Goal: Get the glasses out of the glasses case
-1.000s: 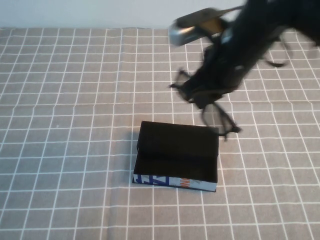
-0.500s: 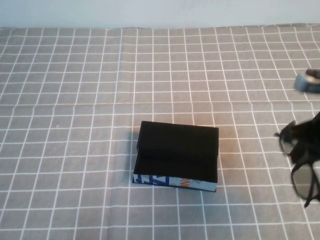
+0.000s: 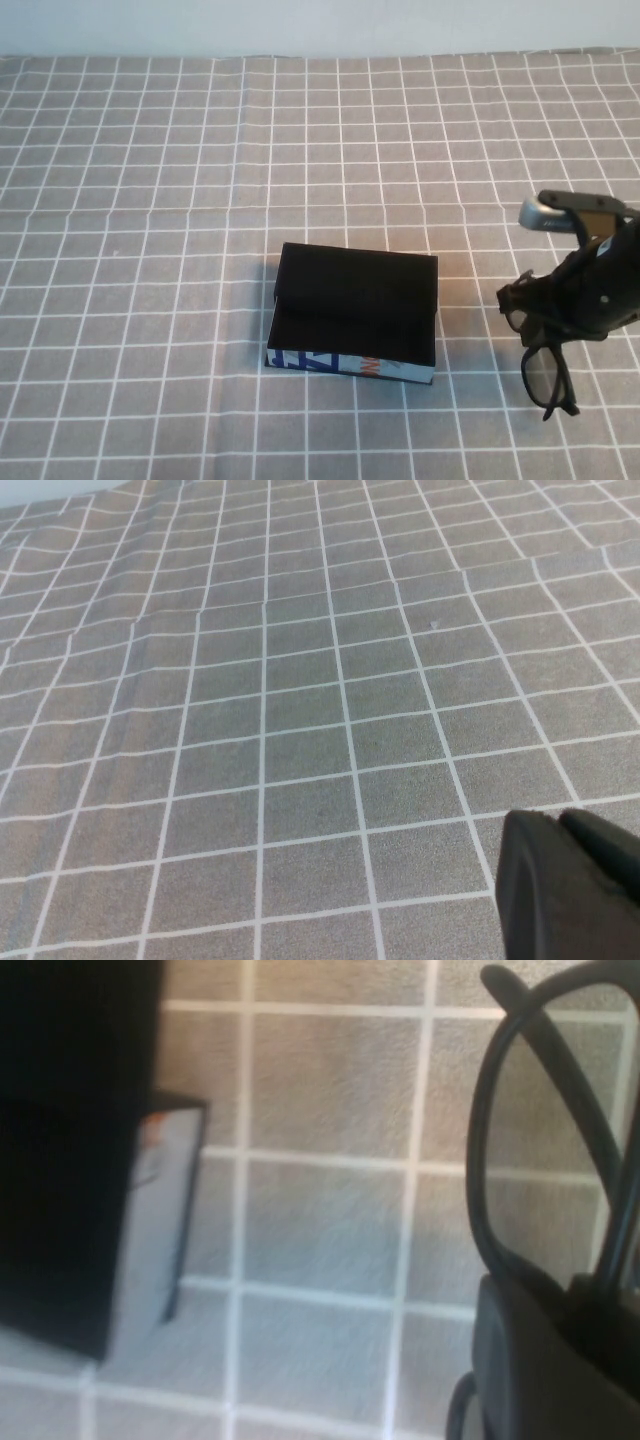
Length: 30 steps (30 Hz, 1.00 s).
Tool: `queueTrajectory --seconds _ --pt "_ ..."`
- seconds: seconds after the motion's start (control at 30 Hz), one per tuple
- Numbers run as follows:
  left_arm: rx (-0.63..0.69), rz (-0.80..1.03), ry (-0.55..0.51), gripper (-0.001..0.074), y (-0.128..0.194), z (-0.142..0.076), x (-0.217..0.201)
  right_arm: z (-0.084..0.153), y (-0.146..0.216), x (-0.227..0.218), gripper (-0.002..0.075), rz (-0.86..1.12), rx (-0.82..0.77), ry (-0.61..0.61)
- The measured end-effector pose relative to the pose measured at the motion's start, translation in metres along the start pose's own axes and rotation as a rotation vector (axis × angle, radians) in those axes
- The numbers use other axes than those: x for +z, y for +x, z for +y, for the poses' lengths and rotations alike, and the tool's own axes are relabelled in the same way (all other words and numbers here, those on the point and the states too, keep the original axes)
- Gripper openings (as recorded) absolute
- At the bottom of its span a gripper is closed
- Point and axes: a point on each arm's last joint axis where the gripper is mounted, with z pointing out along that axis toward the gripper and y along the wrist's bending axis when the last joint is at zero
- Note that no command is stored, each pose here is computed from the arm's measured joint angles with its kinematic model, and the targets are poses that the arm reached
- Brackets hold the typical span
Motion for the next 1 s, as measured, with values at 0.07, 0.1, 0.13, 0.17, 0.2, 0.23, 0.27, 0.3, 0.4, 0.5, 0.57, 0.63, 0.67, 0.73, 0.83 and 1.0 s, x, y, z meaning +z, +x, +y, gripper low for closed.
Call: queueTrajectory --seconds 0.07,0.1,0.13,0.17,0.2,0.23,0.27,0.3,0.4,0.5,0.57,0.63,0.67,0.73,0.83,1.0 --pt "0.000 0.000 0.000 -0.0004 0.000 0.000 0.000 -0.003 -0.002 0.011 0.0057 0.011 0.001 0.013" --pt "0.000 0.000 0.000 -0.0004 0.000 0.000 0.000 -0.004 -0.002 0.015 0.0057 0.017 0.000 0.020" --pt "0.000 0.000 0.000 -0.0004 0.000 0.000 0.000 -0.005 -0.003 0.019 0.0057 0.024 0.000 0.024" --pt "0.000 0.000 0.000 -0.0004 0.000 0.000 0.000 -0.006 -0.003 0.021 0.0057 0.023 0.000 0.027" --pt "0.000 0.000 0.000 -0.0004 0.000 0.000 0.000 -0.006 -0.003 0.024 0.0057 0.028 -0.001 0.028" --pt "0.000 0.000 0.000 -0.0004 0.000 0.000 0.000 -0.006 -0.003 0.024 0.0061 0.026 -0.011 0.029" --pt "0.000 0.000 0.000 -0.0004 0.000 0.000 0.000 -0.006 -0.003 0.025 0.0071 0.028 -0.017 0.029" --pt "0.000 0.000 0.000 -0.0004 0.000 0.000 0.000 -0.006 -0.004 0.025 0.0095 0.026 -0.025 0.029" --pt "0.000 0.000 0.000 -0.0004 0.000 0.000 0.000 -0.005 -0.006 0.023 0.0221 0.025 -0.036 0.025" --pt "0.000 0.000 0.000 -0.0004 0.000 0.000 0.000 -0.001 -0.009 0.014 0.0344 0.017 -0.036 0.007" --pt "0.000 0.000 0.000 -0.0005 0.000 0.000 0.000 0.003 -0.009 -0.002 0.0368 -0.025 -0.045 -0.007" --pt "0.000 0.000 0.000 -0.0005 0.000 0.000 0.000 0.008 -0.008 -0.025 0.0365 -0.087 -0.061 -0.022" --pt "0.000 0.000 0.000 -0.0004 0.000 0.000 0.000 0.011 -0.007 -0.040 0.0355 -0.132 -0.071 -0.033" --pt "0.000 0.000 0.000 -0.0004 0.000 0.000 0.000 0.016 -0.001 -0.073 0.0326 -0.226 -0.091 -0.055" --pt "0.000 0.000 0.000 -0.0004 0.000 0.000 0.000 0.023 0.012 -0.118 0.0251 -0.382 -0.115 -0.096" --pt "0.000 0.000 0.000 -0.0004 0.000 0.000 0.000 0.025 0.055 -0.170 0.0071 -0.653 -0.155 -0.185"
